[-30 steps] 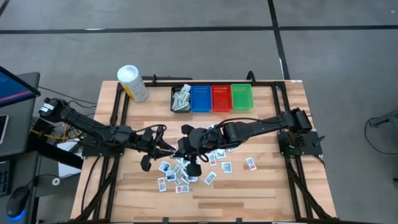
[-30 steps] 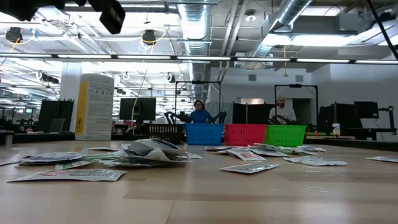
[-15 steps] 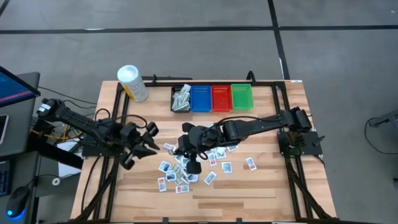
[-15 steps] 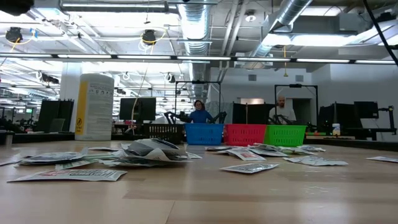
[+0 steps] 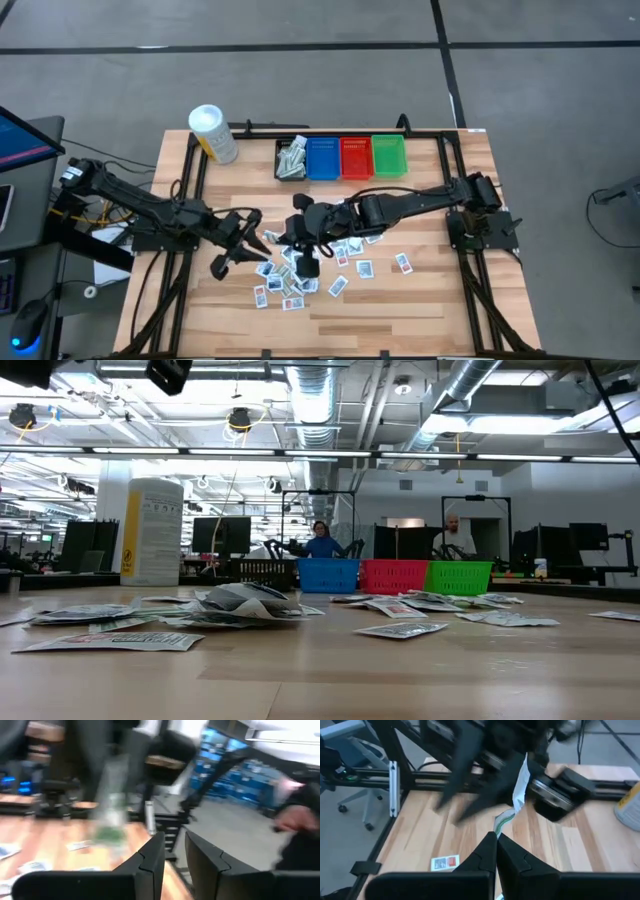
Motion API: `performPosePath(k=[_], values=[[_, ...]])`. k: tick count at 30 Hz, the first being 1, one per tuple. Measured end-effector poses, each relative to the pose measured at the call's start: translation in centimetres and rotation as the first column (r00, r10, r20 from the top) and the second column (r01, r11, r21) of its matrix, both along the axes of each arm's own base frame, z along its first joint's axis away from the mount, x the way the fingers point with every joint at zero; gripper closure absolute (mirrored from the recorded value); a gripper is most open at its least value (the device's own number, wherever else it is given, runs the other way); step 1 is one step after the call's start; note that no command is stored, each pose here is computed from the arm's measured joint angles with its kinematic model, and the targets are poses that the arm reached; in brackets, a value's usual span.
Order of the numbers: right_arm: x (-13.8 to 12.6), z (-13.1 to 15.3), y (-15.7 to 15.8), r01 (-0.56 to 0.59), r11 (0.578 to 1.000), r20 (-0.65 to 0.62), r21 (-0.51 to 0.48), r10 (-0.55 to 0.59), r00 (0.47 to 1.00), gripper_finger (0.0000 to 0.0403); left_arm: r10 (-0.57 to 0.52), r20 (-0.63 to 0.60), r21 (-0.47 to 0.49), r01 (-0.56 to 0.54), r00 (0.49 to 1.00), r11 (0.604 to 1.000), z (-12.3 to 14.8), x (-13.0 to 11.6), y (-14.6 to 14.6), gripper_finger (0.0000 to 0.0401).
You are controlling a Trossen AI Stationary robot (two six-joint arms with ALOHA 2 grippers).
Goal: Pick & Place First Aid Supplies
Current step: Put the green bandage pack in the black bin
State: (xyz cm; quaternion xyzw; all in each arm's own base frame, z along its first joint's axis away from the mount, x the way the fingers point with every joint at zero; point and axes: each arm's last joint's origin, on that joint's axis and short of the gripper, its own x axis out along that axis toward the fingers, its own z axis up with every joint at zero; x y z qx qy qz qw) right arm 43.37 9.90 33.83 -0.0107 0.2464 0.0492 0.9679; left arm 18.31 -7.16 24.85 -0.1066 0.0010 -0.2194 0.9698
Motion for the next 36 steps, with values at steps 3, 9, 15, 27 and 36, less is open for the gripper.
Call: performPosePath(k=[3, 9, 15, 27, 36], values=[[0.1, 0.2, 0.1, -0.005, 1.000, 0.020, -0.020, 0.006, 1.000, 0.0403, 0.054, -0.029, -0.004, -0.054, 0.998, 0.999, -0.4, 0.4, 0.0, 0.0325], [0.1, 0.3, 0.1, -0.006, 0.999, 0.041, -0.041, 0.008, 0.999, 0.0403, 0.052, -0.092, -0.056, -0.057, 0.994, 0.997, -1.1, 0.9, -0.2, 0.0322], [0.1, 0.3, 0.1, -0.002, 0.999, 0.040, -0.033, 0.003, 0.999, 0.0403, 0.063, -0.076, -0.035, -0.066, 0.995, 0.997, -1.1, 1.1, 0.0, 0.0305], [0.0, 0.1, 0.1, 0.008, 1.000, 0.010, -0.019, -0.008, 1.000, 0.0403, 0.150, -0.014, 0.067, -0.149, 0.989, 0.987, -0.9, 1.0, 0.3, 0.0265], [-0.1, -0.2, 0.0, 0.019, 1.000, -0.024, -0.014, -0.020, 1.000, 0.0403, 0.162, -0.038, 0.111, -0.157, 0.986, 0.981, -1.3, 1.0, 0.3, 0.0265]])
